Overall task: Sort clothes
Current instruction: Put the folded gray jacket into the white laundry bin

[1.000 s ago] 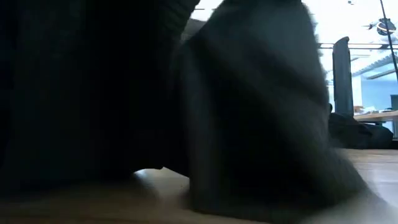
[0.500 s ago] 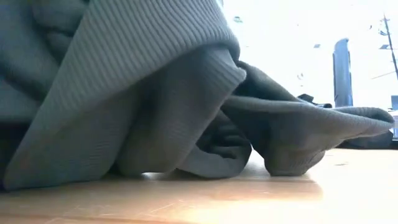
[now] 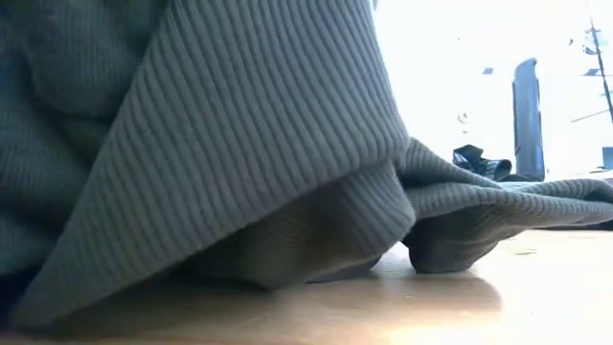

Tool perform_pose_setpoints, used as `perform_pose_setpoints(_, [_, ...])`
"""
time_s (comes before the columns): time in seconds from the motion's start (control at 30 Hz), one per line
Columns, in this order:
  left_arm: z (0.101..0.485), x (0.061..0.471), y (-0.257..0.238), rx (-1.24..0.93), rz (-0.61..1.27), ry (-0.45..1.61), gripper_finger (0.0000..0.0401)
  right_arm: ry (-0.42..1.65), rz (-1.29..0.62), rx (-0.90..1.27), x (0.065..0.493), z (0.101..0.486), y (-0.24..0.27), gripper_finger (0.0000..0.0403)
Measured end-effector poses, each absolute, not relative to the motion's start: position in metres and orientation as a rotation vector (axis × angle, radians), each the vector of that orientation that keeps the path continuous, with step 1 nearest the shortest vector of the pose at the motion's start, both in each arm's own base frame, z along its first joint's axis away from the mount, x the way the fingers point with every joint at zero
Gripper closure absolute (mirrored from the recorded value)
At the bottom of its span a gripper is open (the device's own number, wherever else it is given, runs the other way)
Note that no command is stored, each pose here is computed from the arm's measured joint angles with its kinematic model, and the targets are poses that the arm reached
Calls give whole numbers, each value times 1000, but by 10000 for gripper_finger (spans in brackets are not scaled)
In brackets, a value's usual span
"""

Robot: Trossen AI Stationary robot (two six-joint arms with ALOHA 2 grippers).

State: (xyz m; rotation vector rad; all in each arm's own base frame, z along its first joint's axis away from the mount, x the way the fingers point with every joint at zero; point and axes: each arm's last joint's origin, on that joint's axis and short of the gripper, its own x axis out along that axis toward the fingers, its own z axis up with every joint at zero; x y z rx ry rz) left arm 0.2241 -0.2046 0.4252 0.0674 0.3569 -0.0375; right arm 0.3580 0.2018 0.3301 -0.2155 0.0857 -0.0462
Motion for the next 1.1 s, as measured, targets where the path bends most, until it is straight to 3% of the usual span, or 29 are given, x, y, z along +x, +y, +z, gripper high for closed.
perform_pose_setpoints(0.17, [429, 229, -204, 83, -94, 333, 401, 82, 16, -143, 367, 330, 189, 209])
perform_pose_setpoints(0.3, [427, 228, -200, 62, -1, 337, 401, 97, 24, -168, 362, 330, 195, 209])
perform_pose_setpoints(0.53, [421, 227, -194, 21, 109, 370, 401, 52, -94, -359, 329, 353, 227, 209])
perform_pose_setpoints(0.8, [422, 238, -185, -50, 107, 372, 401, 124, 172, -794, 313, 339, 251, 209])
perform_pose_setpoints(1.1, [411, 264, -166, -275, 10, 491, 401, 200, 191, -851, 313, 331, 249, 209])
